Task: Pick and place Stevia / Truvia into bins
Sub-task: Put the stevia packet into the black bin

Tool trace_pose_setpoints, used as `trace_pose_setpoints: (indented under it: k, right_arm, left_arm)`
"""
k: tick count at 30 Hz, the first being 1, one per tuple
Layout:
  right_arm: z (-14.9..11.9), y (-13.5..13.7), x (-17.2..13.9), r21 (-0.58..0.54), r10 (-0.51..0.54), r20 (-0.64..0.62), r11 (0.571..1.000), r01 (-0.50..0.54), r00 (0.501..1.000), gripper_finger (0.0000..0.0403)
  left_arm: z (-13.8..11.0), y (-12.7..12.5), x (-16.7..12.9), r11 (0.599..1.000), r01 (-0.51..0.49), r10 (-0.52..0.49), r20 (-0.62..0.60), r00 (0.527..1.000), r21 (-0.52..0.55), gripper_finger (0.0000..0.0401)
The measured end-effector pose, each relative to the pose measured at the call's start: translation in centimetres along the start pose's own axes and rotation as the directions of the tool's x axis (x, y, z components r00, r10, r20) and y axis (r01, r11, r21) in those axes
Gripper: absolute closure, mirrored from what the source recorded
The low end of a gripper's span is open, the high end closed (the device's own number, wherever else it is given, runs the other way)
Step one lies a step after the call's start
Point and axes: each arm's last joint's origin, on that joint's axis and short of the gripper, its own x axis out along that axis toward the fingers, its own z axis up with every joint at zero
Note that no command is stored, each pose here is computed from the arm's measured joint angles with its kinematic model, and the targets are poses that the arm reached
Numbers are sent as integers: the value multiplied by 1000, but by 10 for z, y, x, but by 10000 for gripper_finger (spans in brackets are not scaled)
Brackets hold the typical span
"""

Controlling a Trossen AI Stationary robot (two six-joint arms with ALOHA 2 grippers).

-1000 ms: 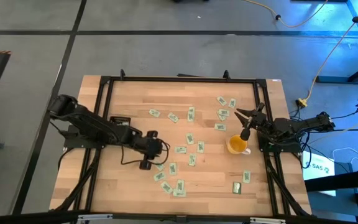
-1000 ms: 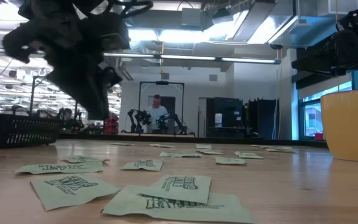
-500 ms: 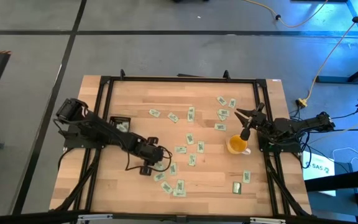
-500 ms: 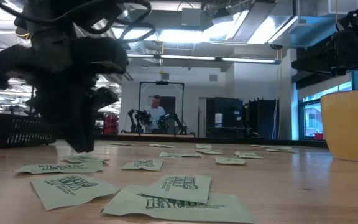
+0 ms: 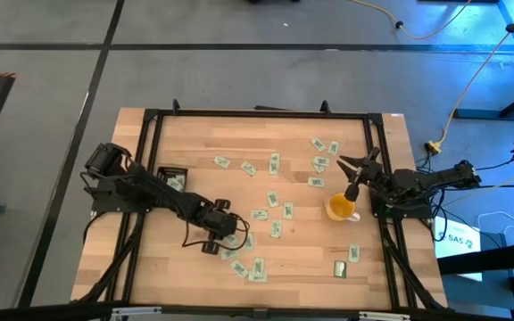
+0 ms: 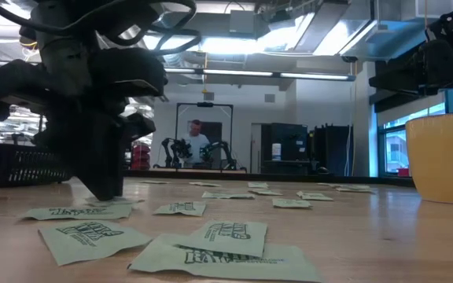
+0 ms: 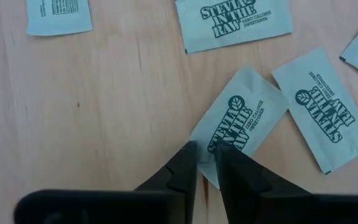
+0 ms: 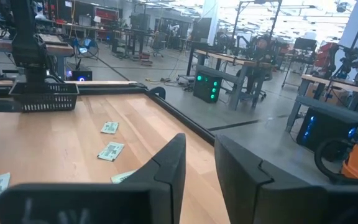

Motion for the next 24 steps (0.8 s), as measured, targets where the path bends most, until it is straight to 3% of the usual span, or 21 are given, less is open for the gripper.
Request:
trace_pose_setpoints:
  k: [9,15,18,24]
  right_arm:
    - [0,0,0,0,-1,0,1000,1,1000,313]
    - [0,0,0,0,0,0,1000,0,1000,313]
    - [0,0,0,1,-1,0,1000,1,1000,313]
    - [0,0,0,4,0,0,1000,0,1000,313]
  left_arm:
    - [1,3,-7,1000,10,-11,31,999,3,397]
    - [1,17,-46,976,-8,24,74,997,-218,398]
    - [-8,28,-70,940,-91,109,38,993,-330,397]
    - [-23,39,-107,891,-249,280,29,959,-380,397]
